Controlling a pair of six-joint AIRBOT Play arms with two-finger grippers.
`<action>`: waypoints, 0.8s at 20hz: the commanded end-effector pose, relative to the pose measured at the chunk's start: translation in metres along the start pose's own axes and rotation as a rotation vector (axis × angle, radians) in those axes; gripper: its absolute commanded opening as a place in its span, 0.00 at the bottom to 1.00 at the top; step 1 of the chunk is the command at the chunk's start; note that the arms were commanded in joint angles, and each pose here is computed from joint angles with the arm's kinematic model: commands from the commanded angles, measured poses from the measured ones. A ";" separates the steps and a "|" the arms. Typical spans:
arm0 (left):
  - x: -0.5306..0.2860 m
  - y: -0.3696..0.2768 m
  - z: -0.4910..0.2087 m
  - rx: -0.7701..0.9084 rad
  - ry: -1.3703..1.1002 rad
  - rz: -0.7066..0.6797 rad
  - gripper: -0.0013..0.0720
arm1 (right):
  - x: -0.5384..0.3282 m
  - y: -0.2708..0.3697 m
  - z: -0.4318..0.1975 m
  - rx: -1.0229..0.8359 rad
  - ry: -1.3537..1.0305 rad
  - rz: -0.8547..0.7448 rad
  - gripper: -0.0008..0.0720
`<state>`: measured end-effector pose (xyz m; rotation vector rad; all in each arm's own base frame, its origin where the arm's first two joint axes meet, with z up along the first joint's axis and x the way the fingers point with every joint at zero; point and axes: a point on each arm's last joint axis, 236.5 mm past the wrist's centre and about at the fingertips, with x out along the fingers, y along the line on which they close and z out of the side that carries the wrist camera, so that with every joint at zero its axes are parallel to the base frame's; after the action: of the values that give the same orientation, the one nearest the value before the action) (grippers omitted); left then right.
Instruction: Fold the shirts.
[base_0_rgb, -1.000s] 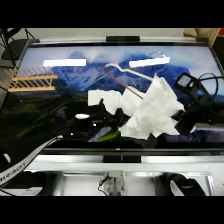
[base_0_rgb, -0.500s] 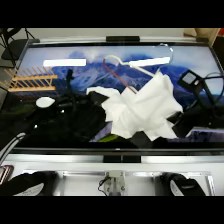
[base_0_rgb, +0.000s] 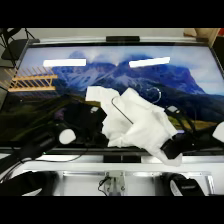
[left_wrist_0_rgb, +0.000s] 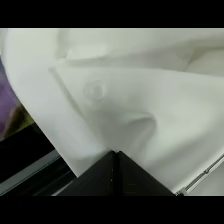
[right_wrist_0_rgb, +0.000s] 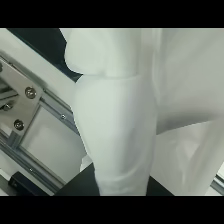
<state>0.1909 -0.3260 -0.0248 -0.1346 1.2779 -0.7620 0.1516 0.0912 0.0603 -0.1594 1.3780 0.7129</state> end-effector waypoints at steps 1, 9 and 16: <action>0.026 -0.011 -0.033 -0.008 0.037 0.033 0.23 | 0.009 -0.010 -0.003 0.024 -0.036 -0.054 0.08; -0.041 0.056 0.082 -0.257 -0.203 0.064 0.78 | 0.007 -0.016 0.013 0.019 -0.102 -0.075 0.08; 0.042 0.062 0.065 -0.351 -0.010 -0.132 0.79 | 0.007 -0.017 0.015 0.025 -0.113 -0.082 0.08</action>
<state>0.2770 -0.3018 -0.0526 -0.4117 1.3654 -0.5675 0.1729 0.0878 0.0518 -0.1566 1.2690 0.6318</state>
